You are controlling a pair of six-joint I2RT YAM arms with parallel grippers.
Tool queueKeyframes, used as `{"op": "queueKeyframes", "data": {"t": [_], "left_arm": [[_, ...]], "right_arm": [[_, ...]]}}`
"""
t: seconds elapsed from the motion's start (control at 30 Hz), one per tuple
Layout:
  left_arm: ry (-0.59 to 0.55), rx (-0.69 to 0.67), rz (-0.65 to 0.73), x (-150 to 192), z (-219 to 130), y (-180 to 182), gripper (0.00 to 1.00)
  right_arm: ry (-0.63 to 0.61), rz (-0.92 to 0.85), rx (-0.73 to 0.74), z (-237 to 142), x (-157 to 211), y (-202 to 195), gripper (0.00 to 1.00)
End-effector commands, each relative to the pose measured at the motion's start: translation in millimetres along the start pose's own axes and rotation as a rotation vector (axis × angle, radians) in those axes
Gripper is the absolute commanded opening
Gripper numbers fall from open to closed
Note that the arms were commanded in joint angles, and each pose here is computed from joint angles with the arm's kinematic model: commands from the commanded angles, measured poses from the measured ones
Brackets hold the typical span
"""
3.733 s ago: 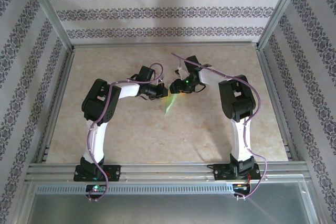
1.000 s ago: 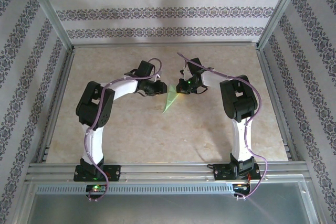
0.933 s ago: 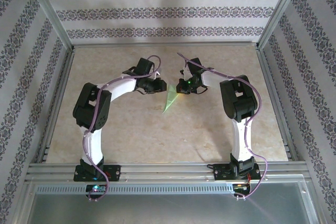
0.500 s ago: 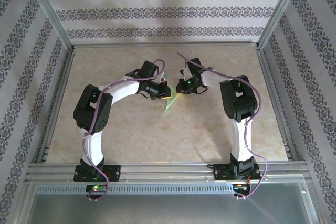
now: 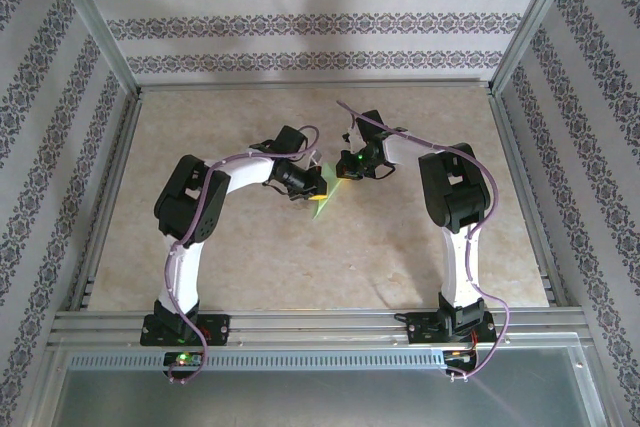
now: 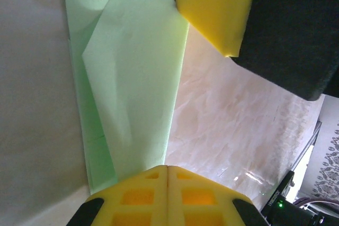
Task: Fold a paper plane with a square sheet of paper (fold left side to right side)
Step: Fold the wing for the fifth time at the center of the table.
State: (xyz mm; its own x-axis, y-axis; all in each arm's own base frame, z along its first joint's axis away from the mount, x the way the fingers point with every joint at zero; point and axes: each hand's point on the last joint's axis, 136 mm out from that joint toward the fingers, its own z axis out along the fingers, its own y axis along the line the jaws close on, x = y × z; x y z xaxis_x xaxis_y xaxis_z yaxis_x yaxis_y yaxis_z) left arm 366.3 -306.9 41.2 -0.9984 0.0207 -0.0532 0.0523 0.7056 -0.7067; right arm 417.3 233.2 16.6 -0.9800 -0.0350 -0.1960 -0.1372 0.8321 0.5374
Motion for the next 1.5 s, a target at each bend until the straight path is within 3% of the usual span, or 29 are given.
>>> {"op": "queueKeyframes", "data": {"t": [0.0, 0.8, 1.07, 1.47], "left_arm": [[0.025, -0.033, 0.029, 2, 4, 2, 0.04], [0.04, -0.153, 0.037, 5, 13, 33, 0.03], [0.085, -0.26, 0.021, 22, 19, 67, 0.0], [0.093, -0.274, 0.026, 26, 21, 73, 0.0]], "right_arm": [[0.111, 0.045, 0.126, 9, 31, -30, 0.0], [0.118, 0.03, 0.132, 8, 28, -29, 0.0], [-0.034, -0.004, 0.011, -37, -13, 16, 0.0], [-0.124, 0.054, -0.1, -21, 25, 48, 0.0]]}}
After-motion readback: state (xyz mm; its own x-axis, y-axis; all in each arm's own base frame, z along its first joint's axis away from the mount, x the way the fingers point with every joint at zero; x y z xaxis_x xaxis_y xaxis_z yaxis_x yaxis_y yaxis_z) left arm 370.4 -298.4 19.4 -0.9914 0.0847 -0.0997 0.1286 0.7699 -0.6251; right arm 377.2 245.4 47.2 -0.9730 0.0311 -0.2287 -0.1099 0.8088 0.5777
